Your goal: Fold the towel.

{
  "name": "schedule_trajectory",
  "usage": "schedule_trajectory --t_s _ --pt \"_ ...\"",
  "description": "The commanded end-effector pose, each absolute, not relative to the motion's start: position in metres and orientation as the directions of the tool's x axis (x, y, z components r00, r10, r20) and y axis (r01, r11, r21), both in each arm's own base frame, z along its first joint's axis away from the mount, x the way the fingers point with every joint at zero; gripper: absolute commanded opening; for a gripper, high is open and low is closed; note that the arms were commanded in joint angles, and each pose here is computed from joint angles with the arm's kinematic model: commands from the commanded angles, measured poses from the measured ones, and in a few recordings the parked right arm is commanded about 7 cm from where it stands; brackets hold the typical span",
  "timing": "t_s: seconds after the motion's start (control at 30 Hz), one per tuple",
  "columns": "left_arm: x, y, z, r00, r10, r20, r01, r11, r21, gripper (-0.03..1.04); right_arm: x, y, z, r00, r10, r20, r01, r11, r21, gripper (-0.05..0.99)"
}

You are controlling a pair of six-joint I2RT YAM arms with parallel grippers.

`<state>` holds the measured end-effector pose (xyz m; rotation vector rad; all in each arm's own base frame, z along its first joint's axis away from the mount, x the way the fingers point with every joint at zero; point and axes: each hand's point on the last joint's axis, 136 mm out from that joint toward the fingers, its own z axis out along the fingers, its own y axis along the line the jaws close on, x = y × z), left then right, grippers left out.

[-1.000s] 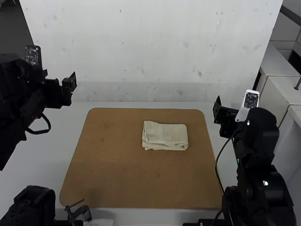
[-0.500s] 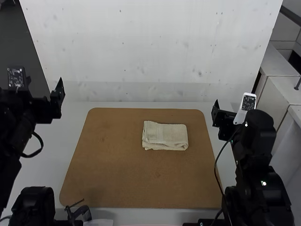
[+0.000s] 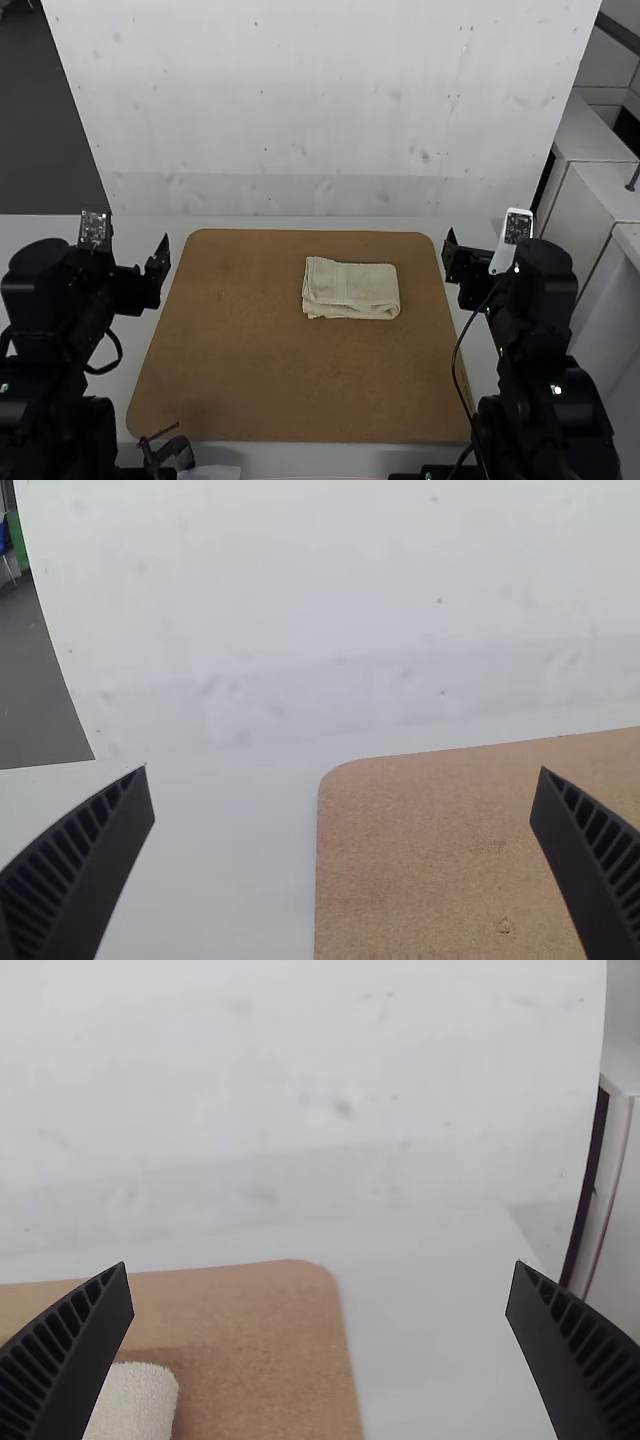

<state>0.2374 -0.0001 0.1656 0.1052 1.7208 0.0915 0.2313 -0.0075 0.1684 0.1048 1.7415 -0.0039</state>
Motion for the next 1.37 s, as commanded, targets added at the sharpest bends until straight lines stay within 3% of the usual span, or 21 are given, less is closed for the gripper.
schedule_trajectory --t_s 0.0,0.27,0.4,1.33 --pt "0.239 -0.006 0.155 -0.155 0.108 -0.982 0.049 0.994 0.102 0.97 0.233 -0.005 0.163 -0.177 0.069 -0.982 0.057 0.997 0.06 0.96" --pt "0.239 -0.014 0.155 -0.147 0.099 -0.984 0.097 0.992 0.086 0.97 0.234 -0.001 0.155 -0.2 0.078 -0.977 0.037 0.997 0.071 0.96" --pt "0.239 -0.013 0.154 -0.149 0.096 -0.984 0.094 0.992 0.083 0.99 0.235 0.006 0.15 -0.2 0.102 -0.975 0.003 0.995 0.103 0.97" --pt "0.239 -0.013 0.155 -0.146 0.098 -0.984 0.092 0.992 0.085 0.99 0.235 0.006 0.15 -0.2 0.102 -0.974 0.002 0.995 0.104 0.97"
